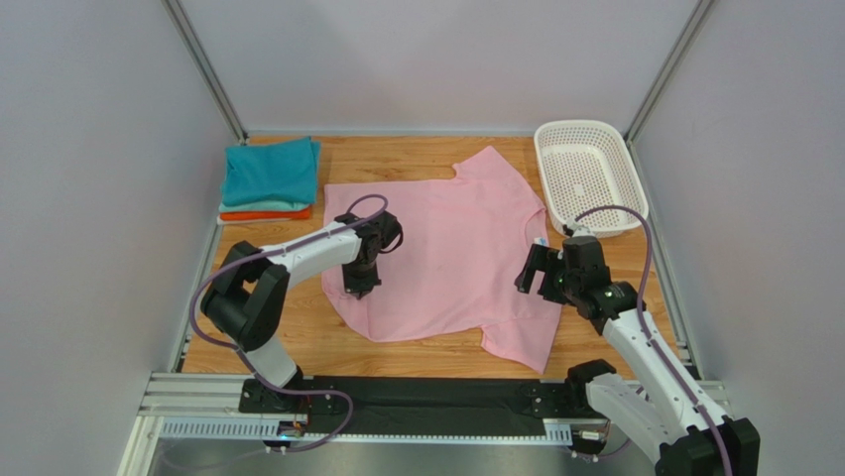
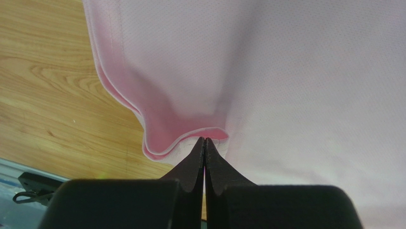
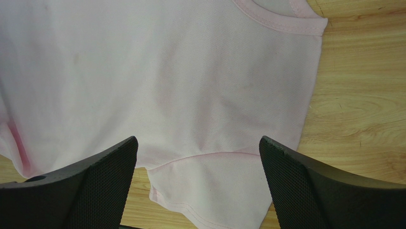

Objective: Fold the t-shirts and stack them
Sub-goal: Flatten the tshirt out

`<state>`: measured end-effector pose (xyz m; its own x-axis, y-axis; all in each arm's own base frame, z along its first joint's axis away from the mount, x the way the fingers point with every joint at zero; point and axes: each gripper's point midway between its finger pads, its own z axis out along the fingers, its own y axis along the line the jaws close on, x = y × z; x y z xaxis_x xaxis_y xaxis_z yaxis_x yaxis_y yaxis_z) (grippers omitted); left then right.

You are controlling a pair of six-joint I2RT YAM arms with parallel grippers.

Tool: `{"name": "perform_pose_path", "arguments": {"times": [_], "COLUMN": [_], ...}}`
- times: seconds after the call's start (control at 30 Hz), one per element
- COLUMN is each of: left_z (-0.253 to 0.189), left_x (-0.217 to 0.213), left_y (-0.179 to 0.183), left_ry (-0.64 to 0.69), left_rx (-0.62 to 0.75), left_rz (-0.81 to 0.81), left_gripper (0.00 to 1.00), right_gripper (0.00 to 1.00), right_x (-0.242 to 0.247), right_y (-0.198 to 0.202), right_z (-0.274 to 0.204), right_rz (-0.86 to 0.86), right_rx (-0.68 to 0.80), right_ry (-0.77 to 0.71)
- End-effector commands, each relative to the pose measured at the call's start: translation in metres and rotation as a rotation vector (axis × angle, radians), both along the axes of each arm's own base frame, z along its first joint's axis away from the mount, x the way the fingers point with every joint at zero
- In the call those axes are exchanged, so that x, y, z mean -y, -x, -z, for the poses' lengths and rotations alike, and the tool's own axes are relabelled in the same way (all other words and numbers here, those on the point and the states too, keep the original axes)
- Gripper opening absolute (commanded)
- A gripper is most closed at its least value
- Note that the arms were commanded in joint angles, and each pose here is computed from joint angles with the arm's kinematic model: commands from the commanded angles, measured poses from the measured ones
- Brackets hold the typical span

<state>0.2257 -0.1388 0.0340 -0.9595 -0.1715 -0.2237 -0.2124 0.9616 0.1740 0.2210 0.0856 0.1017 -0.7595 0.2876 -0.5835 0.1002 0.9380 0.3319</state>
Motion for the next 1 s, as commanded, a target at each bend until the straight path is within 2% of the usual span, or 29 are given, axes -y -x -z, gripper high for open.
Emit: {"name": "perform_pose_path", "arguments": {"times": [0.0,0.17,0.67,0.77,0.83,0.87,0.9,0.93,0.97], "left_z": [-0.016,-0.016,-0.009,-0.005,-0.013,-0.017,-0.029,-0.036,-0.043], "left_x": [0.003,-0.004,-0.076,-0.081,-0.072,-0.064,-0.056,-0.052,-0.048], "left_y": [0.002,0.021,0.106,0.117,0.108,0.102,0.092,0.086,0.079], "left_ry": [0.064,0.093,-0.006,0.013,0.074,0.114,0.157,0.177,0.197], "left_rx": [0.067,0.066,0.059,0.064,0.104,0.123,0.162,0.182,0.208], "left_rz": [-0.022,-0.052,-0.311,-0.334,-0.317,-0.289,-0.277,-0.257,-0.242], "left_gripper": [0.0,0.0,0.0,0.0,0.13,0.29,0.34,0.45,0.51], "right_gripper": [1.0,1.0,1.0,1.0,1.0,1.0,1.0,1.0,1.0], "right_x": [-0.004,-0.005,-0.008,-0.008,-0.009,-0.009,-0.009,-0.009,-0.01], "right_y": [-0.005,-0.004,-0.004,-0.004,-0.004,-0.004,-0.004,-0.004,-0.003], "right_z": [-0.002,0.0,0.004,0.004,0.005,0.004,0.005,0.004,0.005], "right_rz": [-0.015,-0.02,-0.036,-0.036,-0.039,-0.041,-0.04,-0.041,-0.042], "right_rx": [0.026,0.018,0.0,0.0,-0.005,-0.002,-0.005,-0.004,-0.004], "right_ry": [-0.015,-0.019,-0.026,-0.027,-0.027,-0.028,-0.028,-0.03,-0.03]}}
